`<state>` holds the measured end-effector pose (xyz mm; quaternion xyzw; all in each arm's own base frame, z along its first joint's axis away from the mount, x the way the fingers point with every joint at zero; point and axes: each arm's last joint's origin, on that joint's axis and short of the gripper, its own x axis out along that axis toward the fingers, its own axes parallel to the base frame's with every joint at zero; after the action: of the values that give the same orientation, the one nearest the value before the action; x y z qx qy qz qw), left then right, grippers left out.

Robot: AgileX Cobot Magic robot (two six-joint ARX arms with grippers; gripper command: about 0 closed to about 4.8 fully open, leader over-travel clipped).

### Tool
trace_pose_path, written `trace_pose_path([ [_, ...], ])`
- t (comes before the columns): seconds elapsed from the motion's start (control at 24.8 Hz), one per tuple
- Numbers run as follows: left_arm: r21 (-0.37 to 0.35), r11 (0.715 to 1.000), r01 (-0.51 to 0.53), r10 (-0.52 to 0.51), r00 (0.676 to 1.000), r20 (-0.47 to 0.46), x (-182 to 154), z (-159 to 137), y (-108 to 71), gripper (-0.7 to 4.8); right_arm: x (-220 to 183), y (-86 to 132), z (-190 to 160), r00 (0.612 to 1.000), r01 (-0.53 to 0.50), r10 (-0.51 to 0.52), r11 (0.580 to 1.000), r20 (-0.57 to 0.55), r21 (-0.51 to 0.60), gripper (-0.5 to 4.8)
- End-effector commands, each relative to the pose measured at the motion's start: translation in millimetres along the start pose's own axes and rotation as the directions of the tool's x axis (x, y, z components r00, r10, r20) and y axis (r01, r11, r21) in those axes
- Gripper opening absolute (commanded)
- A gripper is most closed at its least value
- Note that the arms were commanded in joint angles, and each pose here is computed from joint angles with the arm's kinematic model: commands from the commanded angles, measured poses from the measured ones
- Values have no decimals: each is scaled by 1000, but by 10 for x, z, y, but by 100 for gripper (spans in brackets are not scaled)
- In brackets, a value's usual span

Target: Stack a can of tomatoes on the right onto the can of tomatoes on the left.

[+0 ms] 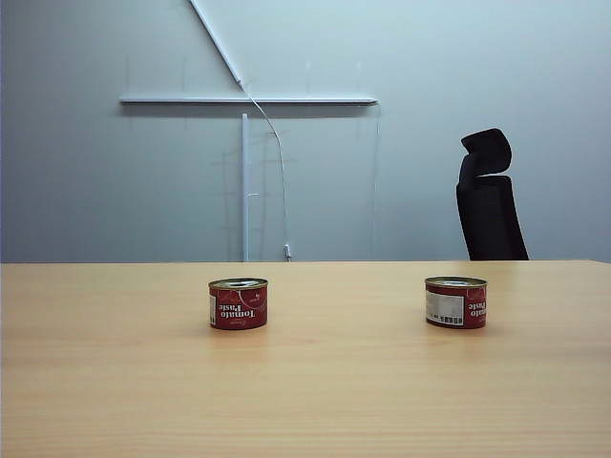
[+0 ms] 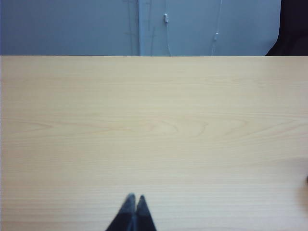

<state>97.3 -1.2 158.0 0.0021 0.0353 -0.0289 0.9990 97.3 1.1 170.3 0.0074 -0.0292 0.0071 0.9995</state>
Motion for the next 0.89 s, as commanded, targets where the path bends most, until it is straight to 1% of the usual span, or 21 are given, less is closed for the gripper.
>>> trace_pose_path([
  [0.04, 1, 1000, 4, -4, 1000, 7, -2, 16, -2, -4, 0, 0, 12, 1000, 1, -1, 1000, 23, 4, -8],
  [0.4, 1, 1000, 4, -4, 1000, 6, -2, 16, -2, -4, 0, 1, 13, 1000, 0, 0, 1000, 24, 5, -8],
  [0.48, 1, 1000, 3, -3, 1000, 7, -2, 16, -2, -4, 0, 1, 14, 1000, -1, 1, 1000, 25, 18, -8],
  [0.56, 1, 1000, 6, -6, 1000, 6, -1, 15, -4, -4, 0, 2, 21, 999, -4, 2, 999, 32, 54, -8],
  [0.61, 2, 1000, 19, -19, 1000, 6, -1, 15, -18, -4, -1, 8, 35, 999, -28, 23, 993, 46, 113, -8],
  [0.69, 4, 999, 51, -51, 999, 6, 0, 15, -50, -4, -2, 17, 51, 997, -63, 54, 986, 62, 152, -8],
  [0.81, 12, 987, 159, -159, 987, -2, -2, 9, -156, -4, -5, 37, 68, 989, -137, 122, 966, 78, 221, -8],
  [0.89, 17, 968, 249, -249, 968, -15, -8, -1, -246, -4, -7, 57, 66, 979, -201, 187, 945, 75, 257, -8],
])
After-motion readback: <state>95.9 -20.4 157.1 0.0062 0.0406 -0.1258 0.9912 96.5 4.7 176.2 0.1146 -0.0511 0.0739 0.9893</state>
